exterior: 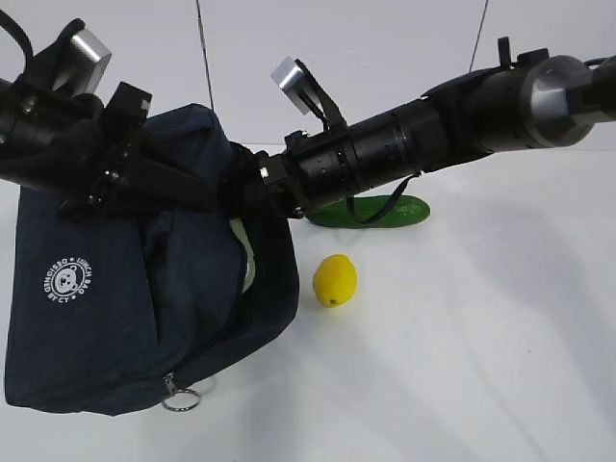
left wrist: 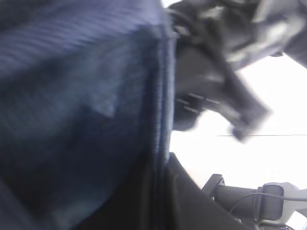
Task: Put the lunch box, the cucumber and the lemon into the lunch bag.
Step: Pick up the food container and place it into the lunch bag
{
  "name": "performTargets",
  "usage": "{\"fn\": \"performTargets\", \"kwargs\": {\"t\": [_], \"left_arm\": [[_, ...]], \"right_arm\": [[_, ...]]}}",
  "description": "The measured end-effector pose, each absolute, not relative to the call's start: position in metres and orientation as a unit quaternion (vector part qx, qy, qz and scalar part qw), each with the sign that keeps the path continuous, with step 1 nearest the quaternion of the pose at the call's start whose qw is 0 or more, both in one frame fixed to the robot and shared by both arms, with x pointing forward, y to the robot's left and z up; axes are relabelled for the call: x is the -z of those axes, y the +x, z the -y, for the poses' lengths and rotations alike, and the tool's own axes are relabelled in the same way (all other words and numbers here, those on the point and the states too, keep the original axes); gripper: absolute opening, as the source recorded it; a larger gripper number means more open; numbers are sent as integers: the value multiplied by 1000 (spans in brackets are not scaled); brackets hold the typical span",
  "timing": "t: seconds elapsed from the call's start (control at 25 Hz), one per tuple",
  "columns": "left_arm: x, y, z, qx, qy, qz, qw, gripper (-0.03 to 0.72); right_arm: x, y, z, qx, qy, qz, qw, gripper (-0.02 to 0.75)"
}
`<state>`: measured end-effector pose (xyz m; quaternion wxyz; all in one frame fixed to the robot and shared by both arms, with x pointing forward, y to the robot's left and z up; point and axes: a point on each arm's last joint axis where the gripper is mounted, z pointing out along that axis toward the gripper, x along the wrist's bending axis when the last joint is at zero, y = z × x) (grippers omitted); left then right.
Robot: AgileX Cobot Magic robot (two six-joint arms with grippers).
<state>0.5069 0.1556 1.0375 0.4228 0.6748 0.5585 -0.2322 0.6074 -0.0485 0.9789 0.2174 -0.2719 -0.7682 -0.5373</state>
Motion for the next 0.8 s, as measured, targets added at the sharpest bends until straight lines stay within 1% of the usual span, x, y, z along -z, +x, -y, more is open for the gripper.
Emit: {"fn": "performTargets", "kwargs": {"t": [0.08,0.24,0.32,0.48,0.6,0.72,0.8], "left_arm": [[-1038,507,-156,233,675,-558,423,8],[-1038,507,-156,233,674,-559,423,8],[-1036,507,-157,226,679,-559,419,8],[-1035,508,-159,221,683,-559,415,8],[-1033,509,-164,209,689,-562,408,8],[-1030,516,-180,182,684,-582,400,8],[-1030,521,-192,173,673,-597,401,8]], "right_arm": [[-979,607,48,537,-271,768,217,391],[-984,605,47,550,-266,756,237,482],[-985,605,46,551,-265,755,238,507],[-984,605,47,541,-267,760,242,520],[-983,603,48,506,-255,788,241,520],[-987,603,49,469,-247,813,239,520],[-993,606,48,464,-248,816,239,520]]}}
